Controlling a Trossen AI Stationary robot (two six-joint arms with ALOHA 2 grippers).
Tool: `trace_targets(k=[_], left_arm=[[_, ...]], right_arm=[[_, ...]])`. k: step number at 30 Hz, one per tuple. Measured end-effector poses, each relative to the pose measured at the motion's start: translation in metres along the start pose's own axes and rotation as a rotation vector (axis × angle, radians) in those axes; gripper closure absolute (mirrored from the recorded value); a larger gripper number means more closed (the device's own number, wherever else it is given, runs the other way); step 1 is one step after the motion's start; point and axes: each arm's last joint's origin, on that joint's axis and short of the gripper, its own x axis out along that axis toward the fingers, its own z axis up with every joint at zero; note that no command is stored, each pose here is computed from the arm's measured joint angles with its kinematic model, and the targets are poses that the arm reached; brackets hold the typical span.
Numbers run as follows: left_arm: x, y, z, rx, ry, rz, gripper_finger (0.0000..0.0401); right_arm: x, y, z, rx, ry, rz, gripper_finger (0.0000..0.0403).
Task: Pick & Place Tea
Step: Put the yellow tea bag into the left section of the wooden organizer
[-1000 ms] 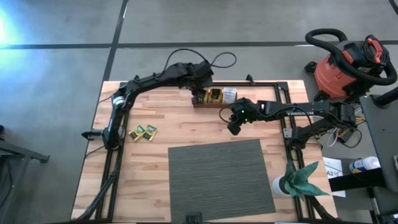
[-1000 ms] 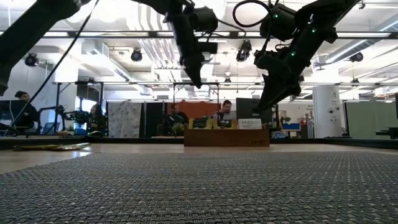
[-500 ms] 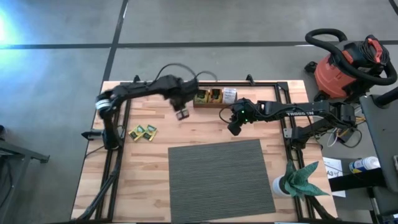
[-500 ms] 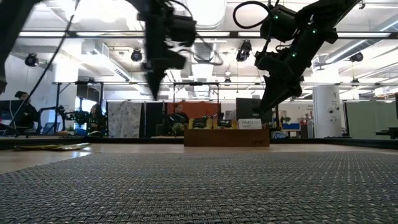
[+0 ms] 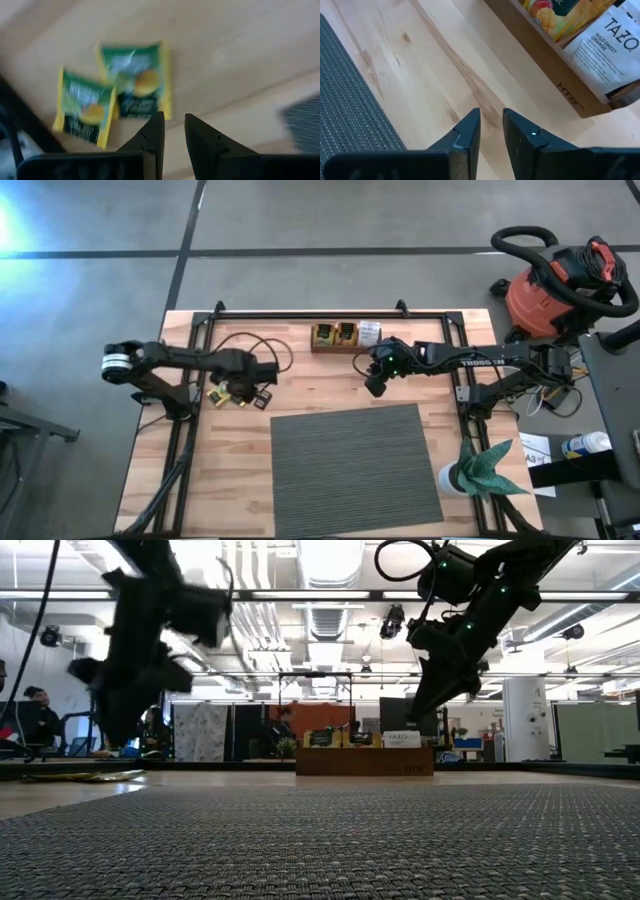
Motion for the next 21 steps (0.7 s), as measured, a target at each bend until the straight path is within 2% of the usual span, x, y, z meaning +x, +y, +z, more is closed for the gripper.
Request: trace_targets(k=[4, 15, 21], left_arm=[[0.020, 0.007, -0.008, -0.072, 0.016, 0.026, 0.0330], [0.059, 0.006, -0.006, -0.092, -0.112, -0.034, 0.0330], [0.058, -0.010, 0.008, -0.069, -0.255, -0.205, 0.0330]], right_arm=[[0.000, 0.000, 0.001, 0.002, -0.007, 0.002, 0.0319], [0.000, 0.001, 0.000, 0.059, 0.001, 0.028, 0.0319], [0.000, 0.002, 0.000, 0.059, 0.002, 0.029, 0.0323]])
